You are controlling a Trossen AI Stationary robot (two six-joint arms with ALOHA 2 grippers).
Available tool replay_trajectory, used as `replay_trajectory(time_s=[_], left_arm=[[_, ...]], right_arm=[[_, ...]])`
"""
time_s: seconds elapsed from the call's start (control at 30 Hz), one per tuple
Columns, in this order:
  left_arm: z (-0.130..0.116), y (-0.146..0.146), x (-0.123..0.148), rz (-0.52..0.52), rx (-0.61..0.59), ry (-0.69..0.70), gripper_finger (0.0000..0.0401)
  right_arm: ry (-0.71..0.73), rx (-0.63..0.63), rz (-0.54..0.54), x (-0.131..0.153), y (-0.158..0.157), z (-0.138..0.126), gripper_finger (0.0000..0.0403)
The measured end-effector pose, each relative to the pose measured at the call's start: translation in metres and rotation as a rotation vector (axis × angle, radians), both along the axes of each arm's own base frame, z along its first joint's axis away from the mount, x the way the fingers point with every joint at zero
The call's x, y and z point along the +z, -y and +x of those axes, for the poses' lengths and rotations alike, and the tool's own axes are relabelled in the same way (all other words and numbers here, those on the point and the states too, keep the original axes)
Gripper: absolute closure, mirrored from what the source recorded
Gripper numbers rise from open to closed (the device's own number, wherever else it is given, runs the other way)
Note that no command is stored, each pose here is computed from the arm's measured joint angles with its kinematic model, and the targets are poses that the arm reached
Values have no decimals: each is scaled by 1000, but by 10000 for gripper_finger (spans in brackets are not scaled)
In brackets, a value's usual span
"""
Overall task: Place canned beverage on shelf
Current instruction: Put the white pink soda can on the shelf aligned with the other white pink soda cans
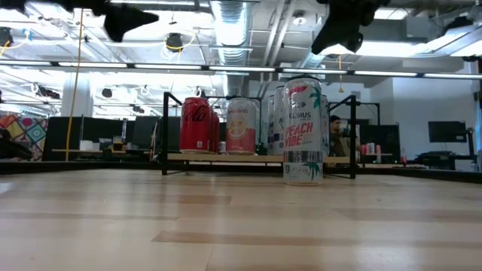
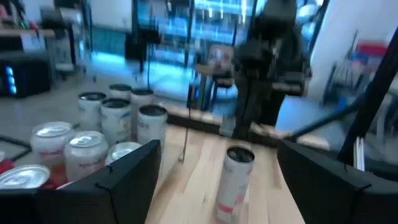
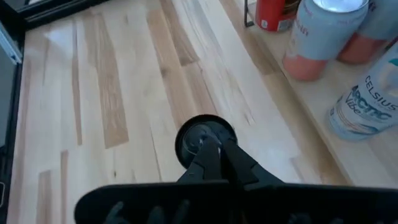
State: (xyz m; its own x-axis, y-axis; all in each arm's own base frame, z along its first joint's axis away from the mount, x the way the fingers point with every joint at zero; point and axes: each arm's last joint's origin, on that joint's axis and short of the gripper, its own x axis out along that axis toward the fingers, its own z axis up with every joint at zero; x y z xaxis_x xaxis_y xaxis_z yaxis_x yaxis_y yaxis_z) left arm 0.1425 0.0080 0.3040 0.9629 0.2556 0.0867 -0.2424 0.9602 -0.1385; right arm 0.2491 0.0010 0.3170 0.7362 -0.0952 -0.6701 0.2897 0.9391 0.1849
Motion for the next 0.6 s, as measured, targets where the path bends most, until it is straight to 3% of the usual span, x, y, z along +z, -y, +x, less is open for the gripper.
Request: replay_trajectory(time_s=[0.1, 0.23, 0.4, 0.6], left_arm=[[-19, 0, -23, -25, 9, 86, 95], [-36, 0, -49, -75, 10, 155, 95], [-46, 0, -73, -83, 1, 176, 95], [-49, 1, -98, -24, -31, 171, 95]], right_arm=[[-22, -4, 4, 0, 0, 3, 384], [-30, -28, 31, 1, 0, 3, 333], [-27, -42, 46, 1, 0, 3, 242], [-11, -33, 51, 2, -4, 4, 129]])
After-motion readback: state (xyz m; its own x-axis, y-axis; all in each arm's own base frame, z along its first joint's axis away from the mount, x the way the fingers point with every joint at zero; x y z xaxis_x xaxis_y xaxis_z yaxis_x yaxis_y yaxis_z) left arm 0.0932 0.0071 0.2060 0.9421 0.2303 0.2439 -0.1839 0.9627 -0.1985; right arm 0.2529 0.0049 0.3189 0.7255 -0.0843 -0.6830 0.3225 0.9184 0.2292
